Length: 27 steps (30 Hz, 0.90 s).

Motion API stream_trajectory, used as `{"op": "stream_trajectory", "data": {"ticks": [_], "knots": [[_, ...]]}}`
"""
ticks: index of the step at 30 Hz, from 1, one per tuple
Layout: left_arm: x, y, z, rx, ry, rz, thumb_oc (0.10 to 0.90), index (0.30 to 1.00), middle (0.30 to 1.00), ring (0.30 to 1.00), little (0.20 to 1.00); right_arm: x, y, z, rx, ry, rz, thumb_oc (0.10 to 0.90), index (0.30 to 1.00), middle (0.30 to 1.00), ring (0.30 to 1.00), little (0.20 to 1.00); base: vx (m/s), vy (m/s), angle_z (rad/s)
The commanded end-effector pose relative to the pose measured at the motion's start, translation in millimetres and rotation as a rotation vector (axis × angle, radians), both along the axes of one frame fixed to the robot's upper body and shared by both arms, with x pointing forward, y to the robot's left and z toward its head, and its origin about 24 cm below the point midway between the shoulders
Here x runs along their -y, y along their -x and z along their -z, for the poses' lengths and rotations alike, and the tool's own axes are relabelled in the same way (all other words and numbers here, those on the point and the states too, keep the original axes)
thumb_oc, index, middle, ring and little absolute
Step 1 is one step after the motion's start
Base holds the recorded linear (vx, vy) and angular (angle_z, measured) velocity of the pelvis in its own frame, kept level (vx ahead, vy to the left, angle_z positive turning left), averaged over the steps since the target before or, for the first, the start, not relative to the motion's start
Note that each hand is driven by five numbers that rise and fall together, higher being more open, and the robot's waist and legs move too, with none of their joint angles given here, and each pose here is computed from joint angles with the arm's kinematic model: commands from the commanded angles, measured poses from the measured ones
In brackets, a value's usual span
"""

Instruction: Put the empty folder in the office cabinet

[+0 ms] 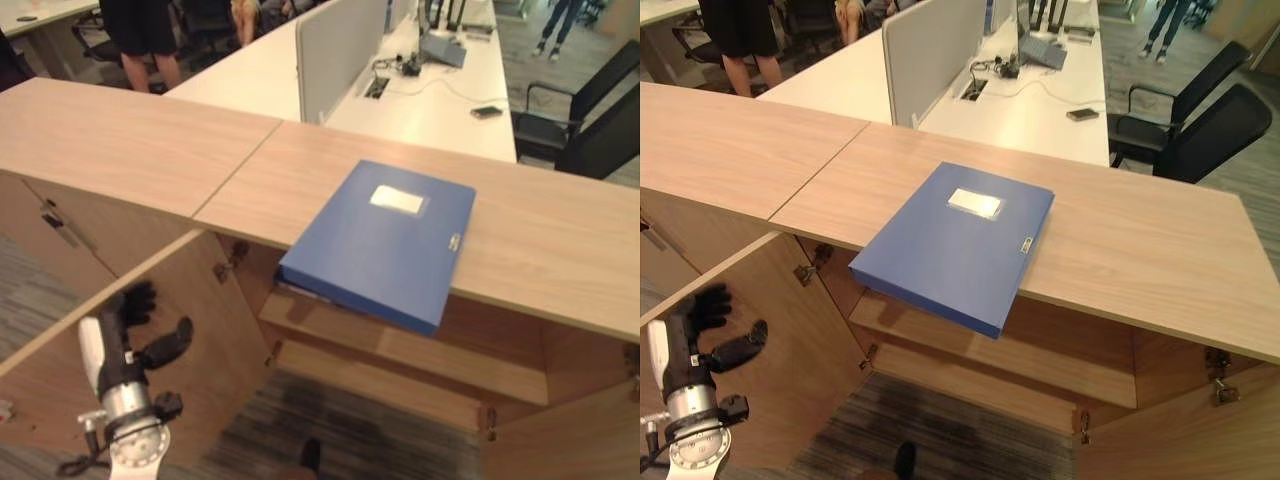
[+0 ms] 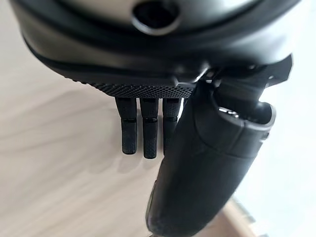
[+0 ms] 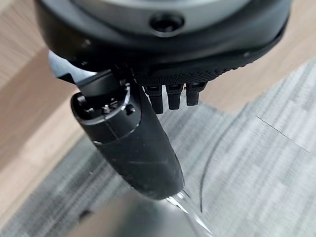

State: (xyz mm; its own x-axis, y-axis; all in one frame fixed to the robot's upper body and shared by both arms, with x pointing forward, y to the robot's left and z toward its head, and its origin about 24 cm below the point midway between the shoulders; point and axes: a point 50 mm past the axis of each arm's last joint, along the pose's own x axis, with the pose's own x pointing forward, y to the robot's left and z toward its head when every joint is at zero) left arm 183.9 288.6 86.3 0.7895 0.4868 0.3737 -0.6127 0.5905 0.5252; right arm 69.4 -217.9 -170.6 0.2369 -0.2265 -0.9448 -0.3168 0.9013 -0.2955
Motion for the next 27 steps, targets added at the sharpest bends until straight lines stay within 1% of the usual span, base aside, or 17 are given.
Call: {"op": "stream_trajectory", "data": {"ticks": [1, 4, 5, 6, 7, 8, 10, 11, 12, 14, 18, 20, 24, 27], "knots": [[17.3, -8.9, -87.9, 0.380, -0.379, 0.109, 0.800, 0.900, 0.900, 0.900, 0.900, -20.8, -26.1, -1.5, 0.075, -0.047, -0.041, 0.800, 0.900, 0.900, 0.900, 0.900, 0.00, 0.000, 0.00], [22.3, -7.5, -91.4, 0.377, -0.415, 0.153, 0.800, 0.900, 0.900, 0.900, 0.900, -21.2, -24.7, -1.1, 0.070, -0.050, -0.045, 0.800, 0.900, 0.900, 0.900, 0.900, 0.02, 0.011, -0.09], [27.8, -5.7, -93.4, 0.359, -0.452, 0.208, 0.800, 0.900, 0.900, 0.900, 0.900, -19.8, -25.5, -1.5, 0.072, -0.046, -0.047, 0.800, 0.900, 0.900, 0.900, 0.900, 0.00, 0.006, -0.09], [27.8, -5.6, -93.4, 0.359, -0.452, 0.209, 0.800, 0.900, 0.900, 0.900, 0.900, -19.9, -25.4, -1.5, 0.072, -0.046, -0.047, 0.800, 0.900, 0.900, 0.900, 0.900, 0.00, 0.011, -0.08], [33.9, -4.2, -96.1, 0.343, -0.484, 0.273, 0.800, 0.900, 0.900, 0.900, 0.900, -17.8, -26.1, -1.9, 0.074, -0.042, -0.047, 0.800, 0.900, 0.900, 0.900, 0.900, 0.00, 0.005, -0.04], [33.9, -3.8, -96.4, 0.341, -0.485, 0.275, 0.800, 0.900, 0.900, 0.900, 0.900, -18.3, -25.7, -1.8, 0.073, -0.043, -0.047, 0.800, 0.900, 0.900, 0.900, 0.900, -0.01, 0.009, -0.04], [41.6, -1.9, -98.1, 0.323, -0.504, 0.356, 0.800, 0.900, 0.900, 0.900, 0.900, -16.1, -27.4, -2.5, 0.076, -0.040, -0.046, 0.800, 0.900, 0.900, 0.900, 0.900, -0.02, 0.005, 0.00], [47.3, 0.6, -101.1, 0.309, -0.517, 0.423, 0.800, 0.900, 0.900, 0.900, 0.900, -14.3, -27.6, -2.7, 0.074, -0.039, -0.043, 0.800, 0.900, 0.900, 0.900, 0.900, 0.00, 0.000, 0.00], [47.3, 0.7, -101.1, 0.309, -0.517, 0.423, 0.800, 0.900, 0.900, 0.900, 0.900, -14.4, -27.5, -2.7, 0.074, -0.039, -0.043, 0.800, 0.900, 0.900, 0.900, 0.900, 0.00, 0.000, 0.00], [53.7, 2.9, -105.3, 0.285, -0.555, 0.498, 0.800, 0.900, 0.900, 0.900, 0.900, -11.5, -26.4, -2.9, 0.066, -0.034, -0.044, 0.800, 0.900, 0.900, 0.900, 0.900, 0.00, 0.000, 0.00], [54.4, 7.0, -106.7, 0.232, -0.583, 0.557, 0.800, 0.900, 0.900, 0.900, 0.900, -7.0, -26.9, -3.6, 0.058, -0.028, -0.051, 0.800, 0.900, 0.900, 0.900, 0.900, -0.02, 0.003, -0.01], [51.9, 8.7, -106.5, 0.213, -0.580, 0.559, 0.800, 0.900, 0.900, 0.900, 0.900, -5.3, -25.1, -3.5, 0.047, -0.027, -0.055, 0.800, 0.900, 0.900, 0.900, 0.900, -0.03, 0.007, -0.04], [51.9, 11.3, -110.2, 0.215, -0.588, 0.572, 0.800, 0.900, 0.900, 0.900, 0.900, -4.5, -24.4, -3.4, 0.040, -0.027, -0.062, 0.800, 0.900, 0.900, 0.900, 0.900, 0.00, 0.000, 0.00], [54.9, 16.0, -117.5, 0.219, -0.600, 0.615, 0.800, 0.900, 0.900, 0.900, 0.900, -2.1, -24.3, -3.8, 0.031, -0.017, -0.079, 0.800, 0.900, 0.900, 0.900, 0.900, -0.03, -0.001, 0.03]]}}
